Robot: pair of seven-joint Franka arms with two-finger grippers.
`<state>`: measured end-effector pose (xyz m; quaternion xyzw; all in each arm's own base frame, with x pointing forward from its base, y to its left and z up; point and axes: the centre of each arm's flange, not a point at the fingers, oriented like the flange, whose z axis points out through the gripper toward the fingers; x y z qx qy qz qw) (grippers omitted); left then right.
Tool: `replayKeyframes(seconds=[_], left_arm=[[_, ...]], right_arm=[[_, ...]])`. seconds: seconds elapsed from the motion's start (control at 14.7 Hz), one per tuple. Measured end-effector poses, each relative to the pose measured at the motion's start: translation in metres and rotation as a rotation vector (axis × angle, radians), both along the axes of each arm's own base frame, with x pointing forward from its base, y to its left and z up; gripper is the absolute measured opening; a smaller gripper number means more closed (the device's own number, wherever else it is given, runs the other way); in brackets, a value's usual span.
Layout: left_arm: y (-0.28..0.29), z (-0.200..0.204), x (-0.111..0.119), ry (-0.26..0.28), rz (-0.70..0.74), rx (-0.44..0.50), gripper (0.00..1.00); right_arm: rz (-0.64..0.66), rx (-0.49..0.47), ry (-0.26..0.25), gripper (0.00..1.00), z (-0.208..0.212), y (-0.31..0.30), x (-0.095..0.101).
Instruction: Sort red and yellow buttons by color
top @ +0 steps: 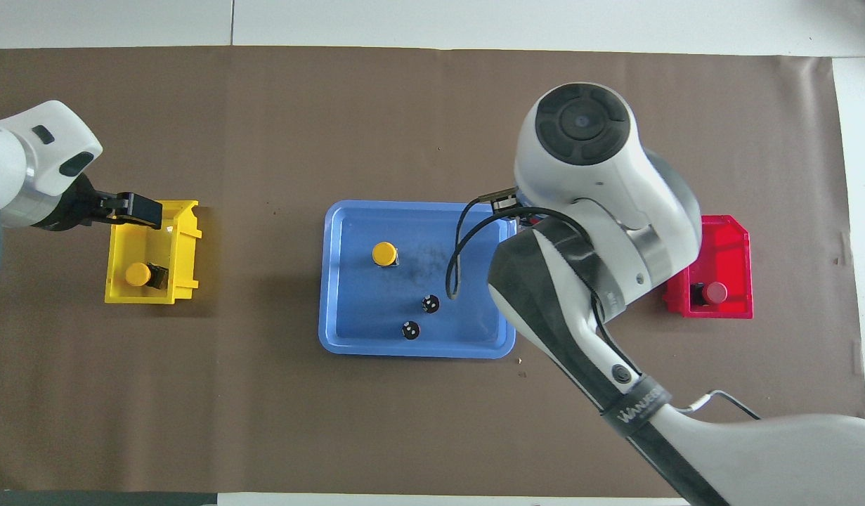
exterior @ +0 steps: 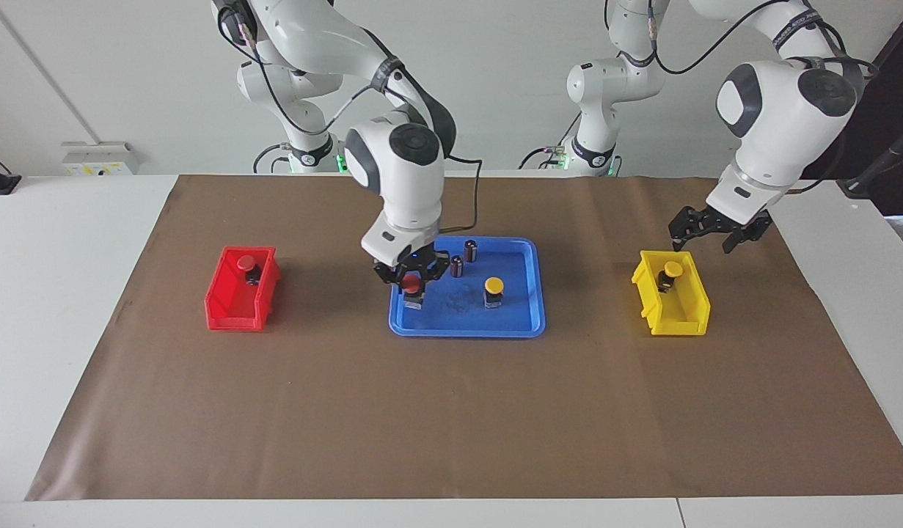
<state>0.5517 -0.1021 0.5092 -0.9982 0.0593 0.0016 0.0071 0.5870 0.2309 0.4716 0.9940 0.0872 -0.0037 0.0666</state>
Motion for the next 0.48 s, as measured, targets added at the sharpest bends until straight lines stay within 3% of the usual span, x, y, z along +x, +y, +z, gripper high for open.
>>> replayKeyframes(seconds=[0.2, 0.34, 0.48], left_arm=[[-0.143, -0.04, -0.024, -0.028, 0.104, -0.023, 1.0], [-0.218, -0.077, -0.047, -0.025, 0.148, -0.039, 1.0], [-0.26, -0.112, -0.061, -0.011, 0.172, -0.042, 1.0]], right_arm=[[0.091, -0.036, 0.036, 0.41, 0.04, -0.123, -0.002], [0.126, -0.037, 0.061, 0.41, 0.037, -0.186, -0.005], [0.165, -0.031, 0.053, 0.41, 0.018, -0.228, -0.005]])
